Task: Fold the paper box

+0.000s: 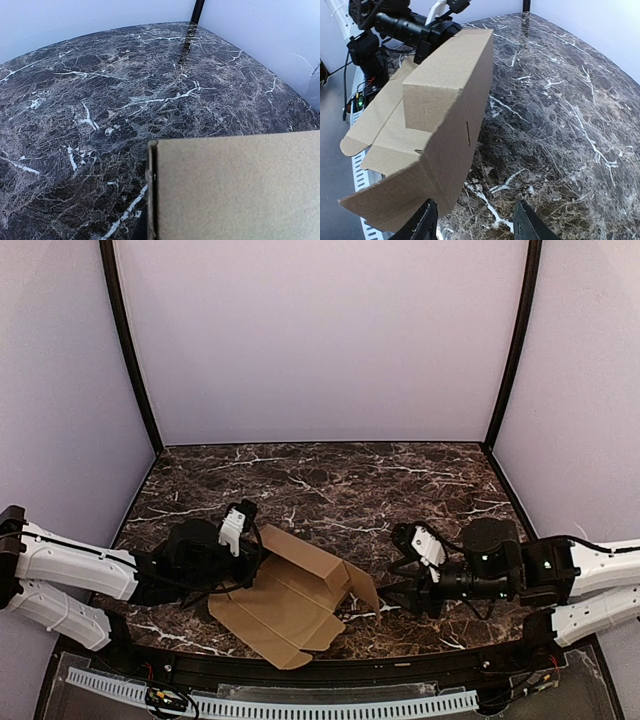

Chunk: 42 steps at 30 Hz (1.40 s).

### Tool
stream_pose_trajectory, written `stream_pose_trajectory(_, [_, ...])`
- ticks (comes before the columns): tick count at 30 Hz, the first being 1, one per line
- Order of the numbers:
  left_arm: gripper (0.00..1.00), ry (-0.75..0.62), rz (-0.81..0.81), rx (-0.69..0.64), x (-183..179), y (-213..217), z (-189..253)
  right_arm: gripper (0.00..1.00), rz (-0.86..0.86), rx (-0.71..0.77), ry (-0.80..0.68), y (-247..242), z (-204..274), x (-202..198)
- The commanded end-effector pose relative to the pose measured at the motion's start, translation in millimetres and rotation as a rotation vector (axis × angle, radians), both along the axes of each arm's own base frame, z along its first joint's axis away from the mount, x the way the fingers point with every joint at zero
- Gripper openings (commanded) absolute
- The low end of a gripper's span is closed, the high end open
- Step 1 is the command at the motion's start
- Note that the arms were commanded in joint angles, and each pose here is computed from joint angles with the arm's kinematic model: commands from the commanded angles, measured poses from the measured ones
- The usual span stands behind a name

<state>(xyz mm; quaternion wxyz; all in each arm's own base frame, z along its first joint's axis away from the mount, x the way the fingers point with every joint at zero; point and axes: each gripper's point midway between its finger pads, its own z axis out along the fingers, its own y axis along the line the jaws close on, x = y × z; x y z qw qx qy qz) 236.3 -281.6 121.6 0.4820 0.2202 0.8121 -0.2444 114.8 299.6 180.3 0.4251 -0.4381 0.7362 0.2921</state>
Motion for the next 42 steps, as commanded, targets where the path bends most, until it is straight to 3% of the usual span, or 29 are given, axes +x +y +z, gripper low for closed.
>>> stream_pose_trajectory(1, [0.01, -0.021, -0.047, -0.007, -4.0, -5.9, 12.3, 0.51, 0.140, 0.043, -0.014, 19.9, 19.3, -16.6])
stream_pose_trajectory(18, [0.01, -0.029, -0.045, -0.014, -3.1, -6.8, 9.8, 0.52, 0.234, 0.140, 0.074, 55.9, 26.3, -29.5])
stream_pose_trajectory(33, [0.01, -0.036, 0.071, 0.008, 7.8, 10.8, 3.3, 0.54, 0.279, 0.139, 0.187, 74.2, 6.4, -39.3])
stream_pose_trajectory(42, [0.01, -0.040, 0.055, -0.010, 6.0, 8.6, 5.1, 0.56, 0.180, 0.095, 0.200, 80.9, -13.0, -21.9])
